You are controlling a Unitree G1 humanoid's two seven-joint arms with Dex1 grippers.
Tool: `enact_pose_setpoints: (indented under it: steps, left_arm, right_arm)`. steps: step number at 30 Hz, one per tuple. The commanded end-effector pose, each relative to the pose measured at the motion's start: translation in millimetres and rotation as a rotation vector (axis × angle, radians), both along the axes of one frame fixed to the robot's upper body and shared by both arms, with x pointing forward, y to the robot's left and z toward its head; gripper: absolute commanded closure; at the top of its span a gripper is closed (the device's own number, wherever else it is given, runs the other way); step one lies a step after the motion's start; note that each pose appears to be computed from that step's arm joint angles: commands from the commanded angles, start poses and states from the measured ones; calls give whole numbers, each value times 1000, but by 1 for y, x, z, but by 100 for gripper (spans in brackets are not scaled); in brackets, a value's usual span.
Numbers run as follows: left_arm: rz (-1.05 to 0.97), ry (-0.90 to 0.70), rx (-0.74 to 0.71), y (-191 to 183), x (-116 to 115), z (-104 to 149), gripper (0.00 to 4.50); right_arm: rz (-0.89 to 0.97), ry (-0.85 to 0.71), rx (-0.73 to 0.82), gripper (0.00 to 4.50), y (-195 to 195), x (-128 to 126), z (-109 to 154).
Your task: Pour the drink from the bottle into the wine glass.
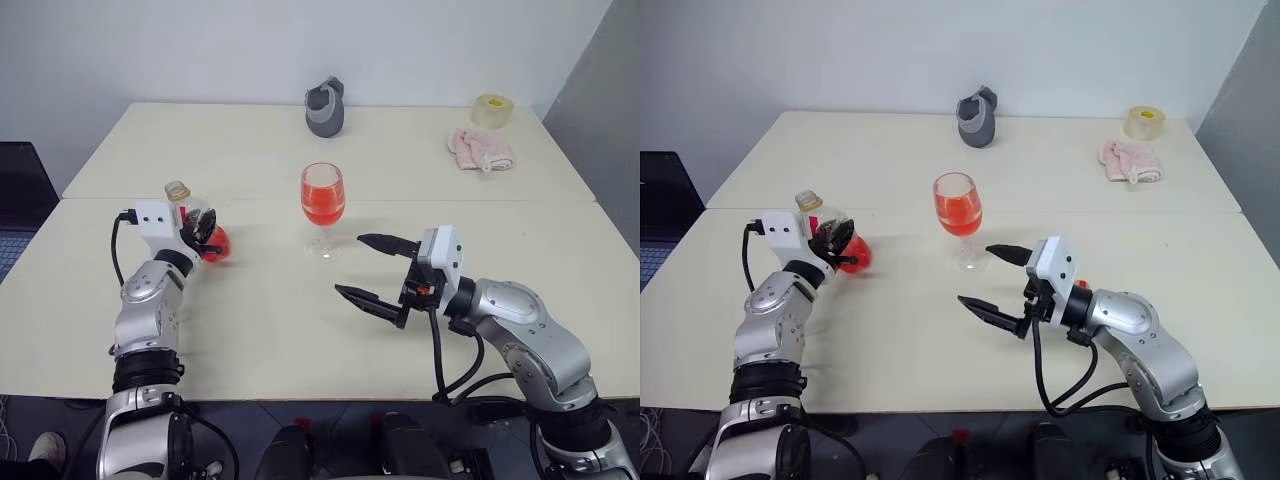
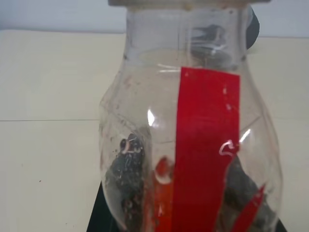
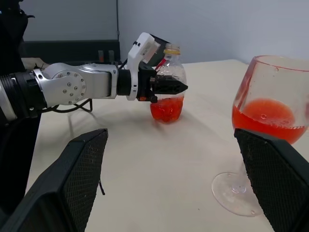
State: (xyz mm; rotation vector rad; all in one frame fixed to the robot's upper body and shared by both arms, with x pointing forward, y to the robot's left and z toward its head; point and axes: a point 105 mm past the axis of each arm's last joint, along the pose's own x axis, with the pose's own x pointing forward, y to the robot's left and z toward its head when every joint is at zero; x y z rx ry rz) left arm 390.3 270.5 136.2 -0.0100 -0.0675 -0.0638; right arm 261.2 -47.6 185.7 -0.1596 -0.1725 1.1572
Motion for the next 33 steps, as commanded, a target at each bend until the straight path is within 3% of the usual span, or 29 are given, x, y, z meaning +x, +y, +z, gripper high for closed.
enact_pose_setpoints:
  steps: [1, 9, 18, 23, 28, 33]
  left_arm:
    - [-12, -37, 48, -3, 1, 8, 249]
    - [-9, -33, 67, -2, -4, 9, 1]
    - [-43, -18, 56, -10, -33, 17, 1]
    - [-61, 25, 45, -18, -62, 16, 1]
    - [-118, 111, 10, -39, -97, 0, 1]
    - [-121, 180, -27, -61, -115, -18, 1]
  right_arm:
    - [-7, -36, 12, 0, 0, 0, 7]
    - [-24, -36, 13, 0, -2, 4, 7]
    - [-21, 2, -1, 0, -6, -3, -1]
    - [-50, 37, -13, 0, -16, -12, -8]
    - [-172, 87, -8, 0, -32, -12, -19]
    - [-383, 139, 35, 0, -51, -7, -30]
